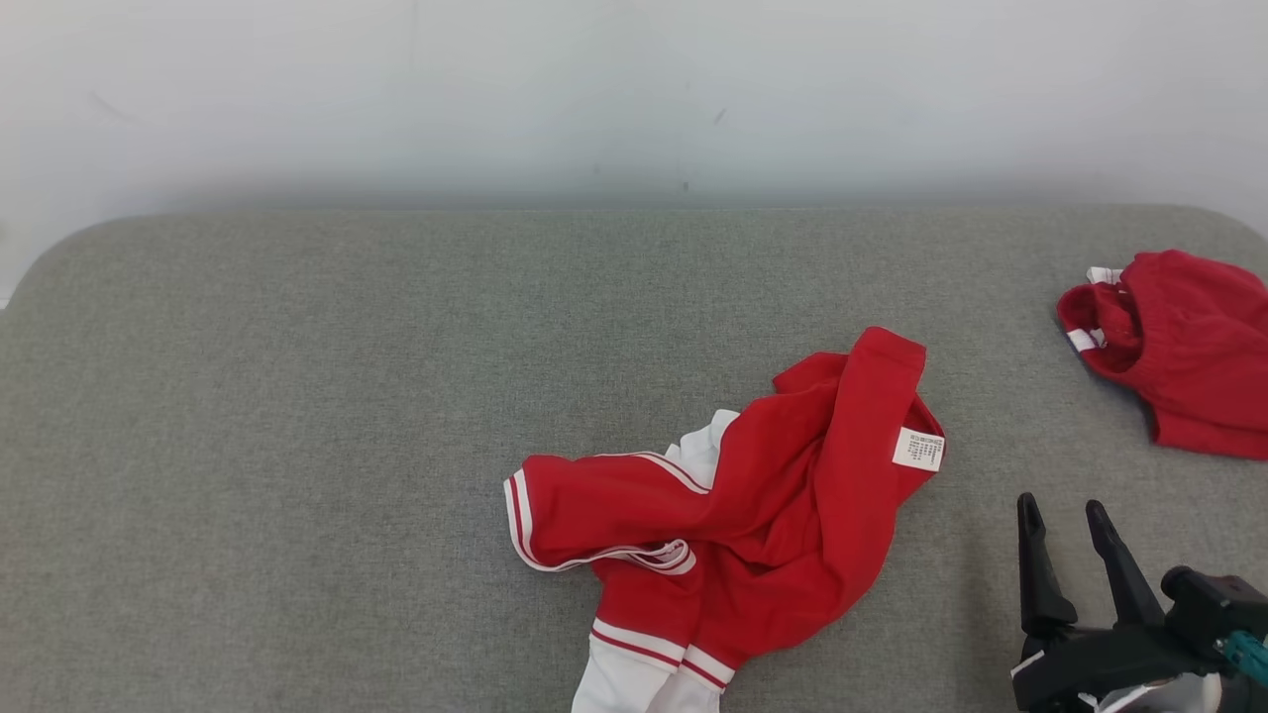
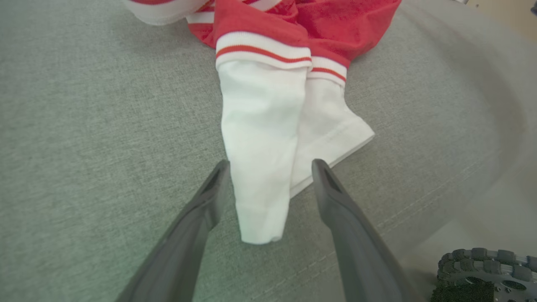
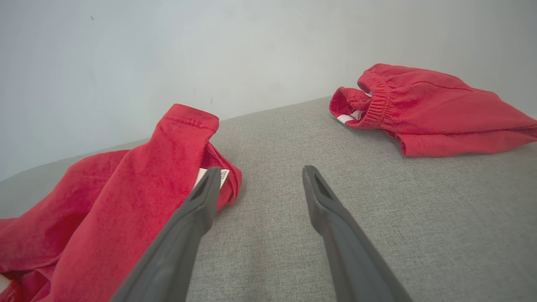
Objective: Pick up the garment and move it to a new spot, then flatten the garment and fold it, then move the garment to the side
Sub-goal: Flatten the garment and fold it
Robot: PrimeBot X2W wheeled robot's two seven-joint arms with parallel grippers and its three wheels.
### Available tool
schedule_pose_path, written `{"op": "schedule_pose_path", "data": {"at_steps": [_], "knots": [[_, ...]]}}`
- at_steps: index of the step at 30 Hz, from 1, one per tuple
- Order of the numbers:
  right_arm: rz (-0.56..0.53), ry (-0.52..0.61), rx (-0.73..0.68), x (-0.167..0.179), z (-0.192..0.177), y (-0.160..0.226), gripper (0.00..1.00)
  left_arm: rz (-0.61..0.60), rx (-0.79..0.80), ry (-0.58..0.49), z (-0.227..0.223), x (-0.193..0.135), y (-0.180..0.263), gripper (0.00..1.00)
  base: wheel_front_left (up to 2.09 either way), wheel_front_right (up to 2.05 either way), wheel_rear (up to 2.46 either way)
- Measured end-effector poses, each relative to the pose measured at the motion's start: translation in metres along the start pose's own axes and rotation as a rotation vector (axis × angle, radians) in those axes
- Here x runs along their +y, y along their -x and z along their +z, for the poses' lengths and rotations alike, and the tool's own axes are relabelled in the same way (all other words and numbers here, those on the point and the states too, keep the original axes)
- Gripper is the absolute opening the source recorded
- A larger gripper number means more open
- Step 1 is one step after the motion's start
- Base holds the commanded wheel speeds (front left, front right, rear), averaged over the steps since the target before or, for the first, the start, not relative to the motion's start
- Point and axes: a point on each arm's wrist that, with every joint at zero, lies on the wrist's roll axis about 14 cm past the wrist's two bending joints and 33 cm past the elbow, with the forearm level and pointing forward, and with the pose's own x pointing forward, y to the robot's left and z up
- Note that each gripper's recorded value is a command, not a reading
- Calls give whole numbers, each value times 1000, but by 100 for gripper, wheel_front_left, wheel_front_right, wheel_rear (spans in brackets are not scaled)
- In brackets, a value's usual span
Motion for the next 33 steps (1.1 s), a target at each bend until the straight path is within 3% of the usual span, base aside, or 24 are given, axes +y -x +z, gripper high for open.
{"op": "schedule_pose_path", "data": {"at_steps": [13, 14, 16, 18, 24, 28, 33], "knots": [[-26, -15, 0, -1, -5, 12, 100, 6, 83, -53, -25, 6, 9, 100, 0, 0, 0], [-26, -13, 0, 0, -5, 13, 100, 8, 84, -55, -24, 8, 7, 85, 0, 0, 0], [-27, -12, -4, -1, -3, 13, 100, 19, 75, -56, -20, 11, 3, 33, 0, 0, 0], [-28, -10, -6, -1, -3, 14, 100, 26, 61, -60, -15, 14, 0, 0, 0, 0, 0], [-30, -10, 0, -1, -6, 15, 100, 74, -28, -41, 13, 28, -6, 0, 0, 0, 0], [-24, -15, 10, 2, -10, 15, 100, 187, -142, 12, 46, 60, -1, 0, 0, 0, 0], [-5, -20, 27, 10, -16, 12, 100, 321, -144, 46, 42, 104, 21, 0, 0, 0, 0]]}}
